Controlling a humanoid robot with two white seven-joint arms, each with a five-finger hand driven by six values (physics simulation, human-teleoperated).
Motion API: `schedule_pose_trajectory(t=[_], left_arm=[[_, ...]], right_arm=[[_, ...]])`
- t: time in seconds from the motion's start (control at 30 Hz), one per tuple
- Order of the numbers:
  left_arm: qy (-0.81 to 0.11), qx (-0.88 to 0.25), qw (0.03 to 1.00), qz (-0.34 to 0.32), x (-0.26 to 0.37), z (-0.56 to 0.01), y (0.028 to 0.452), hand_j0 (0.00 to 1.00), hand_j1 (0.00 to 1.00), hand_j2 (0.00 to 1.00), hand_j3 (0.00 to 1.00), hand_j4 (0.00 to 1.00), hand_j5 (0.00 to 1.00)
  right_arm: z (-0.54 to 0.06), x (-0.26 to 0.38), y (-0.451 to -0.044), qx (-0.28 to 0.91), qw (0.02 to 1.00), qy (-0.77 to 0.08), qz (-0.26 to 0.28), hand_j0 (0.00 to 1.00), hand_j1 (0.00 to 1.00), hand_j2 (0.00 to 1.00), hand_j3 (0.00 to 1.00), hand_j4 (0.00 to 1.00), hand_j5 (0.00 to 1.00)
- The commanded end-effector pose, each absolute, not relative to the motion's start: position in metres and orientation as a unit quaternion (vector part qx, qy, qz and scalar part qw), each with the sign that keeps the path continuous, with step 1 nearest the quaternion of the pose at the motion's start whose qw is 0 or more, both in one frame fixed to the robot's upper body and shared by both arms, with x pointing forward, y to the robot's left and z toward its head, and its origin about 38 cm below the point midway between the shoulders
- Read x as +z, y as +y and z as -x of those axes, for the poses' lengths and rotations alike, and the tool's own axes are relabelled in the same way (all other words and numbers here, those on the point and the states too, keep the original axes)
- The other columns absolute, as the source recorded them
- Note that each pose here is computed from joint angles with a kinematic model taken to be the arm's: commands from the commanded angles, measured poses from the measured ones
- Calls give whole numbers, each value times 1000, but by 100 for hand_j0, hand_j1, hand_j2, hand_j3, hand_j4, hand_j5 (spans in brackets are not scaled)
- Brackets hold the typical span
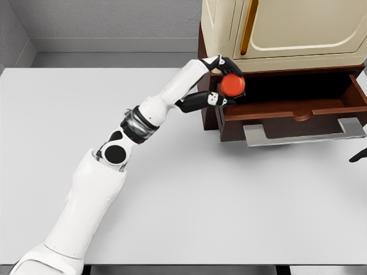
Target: Put the switch into the drawer with left arm, and close the drawer with right arm
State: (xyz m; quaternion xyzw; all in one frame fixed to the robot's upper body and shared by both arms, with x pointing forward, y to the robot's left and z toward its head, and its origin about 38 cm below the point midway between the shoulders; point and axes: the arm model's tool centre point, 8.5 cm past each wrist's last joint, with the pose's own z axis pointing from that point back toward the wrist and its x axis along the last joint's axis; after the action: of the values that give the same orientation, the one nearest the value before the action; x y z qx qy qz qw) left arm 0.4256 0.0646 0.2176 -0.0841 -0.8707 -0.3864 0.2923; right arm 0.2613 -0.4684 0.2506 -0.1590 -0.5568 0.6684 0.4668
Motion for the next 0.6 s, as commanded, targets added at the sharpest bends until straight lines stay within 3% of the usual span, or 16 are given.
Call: schedule_pose_trajectory(t=[0.0, 0.57], left_arm=[[-867, -396, 291, 79, 215, -425, 63, 38, 38, 38, 38, 38, 38], [-860, -447, 245, 32, 237, -430, 52, 38, 38, 38, 38, 38, 38]], right_arm=[[-262, 251, -468, 666, 468, -559, 158, 71, 71, 71, 71, 71, 71], [-259, 247, -470, 661, 475, -560, 157, 71, 71, 71, 71, 71, 71]])
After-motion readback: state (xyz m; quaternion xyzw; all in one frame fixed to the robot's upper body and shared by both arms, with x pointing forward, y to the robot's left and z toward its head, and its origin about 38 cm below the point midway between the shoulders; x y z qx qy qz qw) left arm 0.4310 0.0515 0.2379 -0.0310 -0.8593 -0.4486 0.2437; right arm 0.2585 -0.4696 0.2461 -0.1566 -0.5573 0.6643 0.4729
